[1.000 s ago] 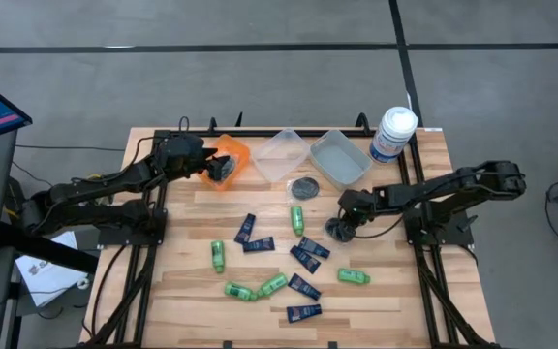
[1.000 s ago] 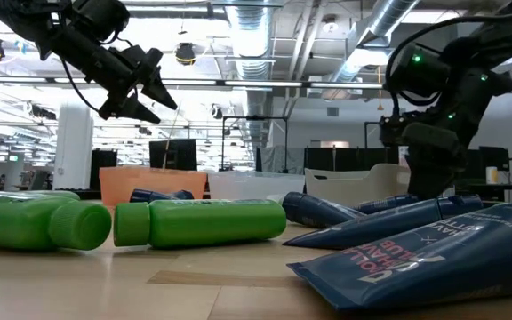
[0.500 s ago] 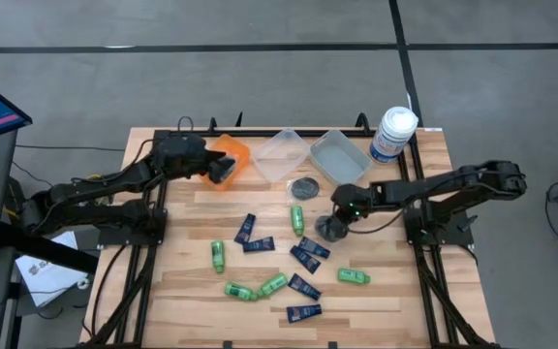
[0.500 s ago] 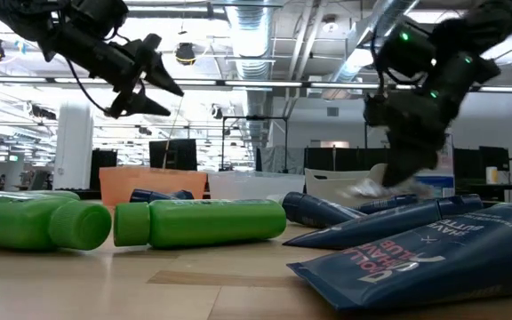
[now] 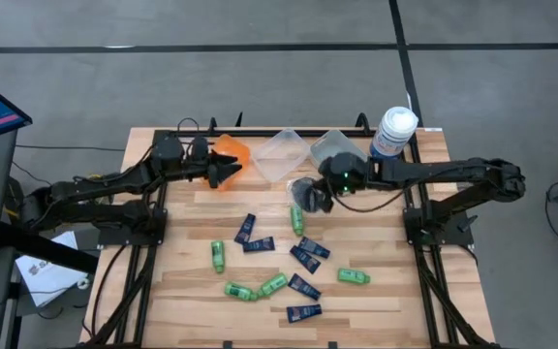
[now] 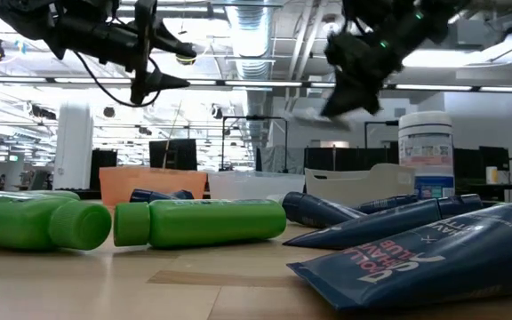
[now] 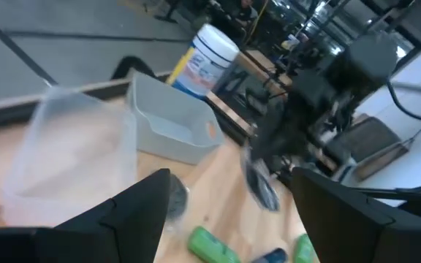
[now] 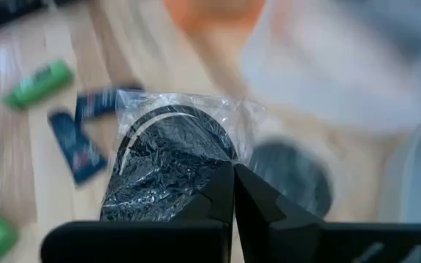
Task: Pick & Place Travel size toiletries
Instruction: Put the hairbrush into the orange bin
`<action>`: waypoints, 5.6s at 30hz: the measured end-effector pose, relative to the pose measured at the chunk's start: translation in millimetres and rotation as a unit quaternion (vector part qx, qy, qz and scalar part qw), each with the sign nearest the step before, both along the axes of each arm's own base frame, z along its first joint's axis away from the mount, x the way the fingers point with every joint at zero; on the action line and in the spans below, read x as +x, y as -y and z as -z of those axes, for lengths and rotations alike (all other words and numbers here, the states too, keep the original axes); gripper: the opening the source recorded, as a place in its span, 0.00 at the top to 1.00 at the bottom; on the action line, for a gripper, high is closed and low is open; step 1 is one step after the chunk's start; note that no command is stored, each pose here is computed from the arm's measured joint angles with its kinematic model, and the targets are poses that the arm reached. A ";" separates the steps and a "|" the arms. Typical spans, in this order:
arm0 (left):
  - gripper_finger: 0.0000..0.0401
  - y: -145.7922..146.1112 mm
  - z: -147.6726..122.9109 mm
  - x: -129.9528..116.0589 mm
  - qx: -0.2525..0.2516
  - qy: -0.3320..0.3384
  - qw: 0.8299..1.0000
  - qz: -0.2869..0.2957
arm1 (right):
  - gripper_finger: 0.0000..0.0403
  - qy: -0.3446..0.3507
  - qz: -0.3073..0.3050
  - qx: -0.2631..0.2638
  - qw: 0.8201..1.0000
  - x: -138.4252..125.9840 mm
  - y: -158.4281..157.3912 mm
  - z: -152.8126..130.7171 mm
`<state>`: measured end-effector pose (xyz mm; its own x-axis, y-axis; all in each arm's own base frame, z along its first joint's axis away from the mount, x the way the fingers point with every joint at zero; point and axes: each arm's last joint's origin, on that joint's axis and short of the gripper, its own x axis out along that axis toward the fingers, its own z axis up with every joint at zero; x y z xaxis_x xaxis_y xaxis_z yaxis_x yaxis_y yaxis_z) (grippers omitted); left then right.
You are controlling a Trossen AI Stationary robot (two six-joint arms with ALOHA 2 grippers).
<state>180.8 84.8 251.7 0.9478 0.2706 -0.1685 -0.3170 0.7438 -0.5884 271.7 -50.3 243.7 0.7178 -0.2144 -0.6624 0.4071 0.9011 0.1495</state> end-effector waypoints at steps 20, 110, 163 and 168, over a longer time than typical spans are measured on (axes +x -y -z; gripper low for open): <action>0.31 -17.4 -1.4 66.9 -0.088 0.071 0.992 0.062 | 1.00 0.060 -0.001 -0.099 0.993 11.2 21.0 -59.4; 0.95 -73.3 35.0 -11.7 -0.016 -0.289 0.947 -0.138 | 0.59 0.136 0.004 -0.127 0.982 -30.4 15.3 -104.4; 0.70 -85.7 61.3 -9.7 0.014 -0.300 0.945 -0.127 | 0.44 0.132 0.005 -0.126 0.983 -30.8 15.6 -103.3; 0.52 -82.7 50.9 -12.8 0.027 -0.282 0.950 -0.133 | 0.36 0.130 0.005 -0.126 0.983 -30.8 15.5 -103.0</action>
<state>168.0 167.4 200.8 0.6074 0.5112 -0.6081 -0.7519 0.6169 -0.2325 240.9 -65.8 346.7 0.8531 -0.3562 -0.3812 0.3935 0.9190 0.0220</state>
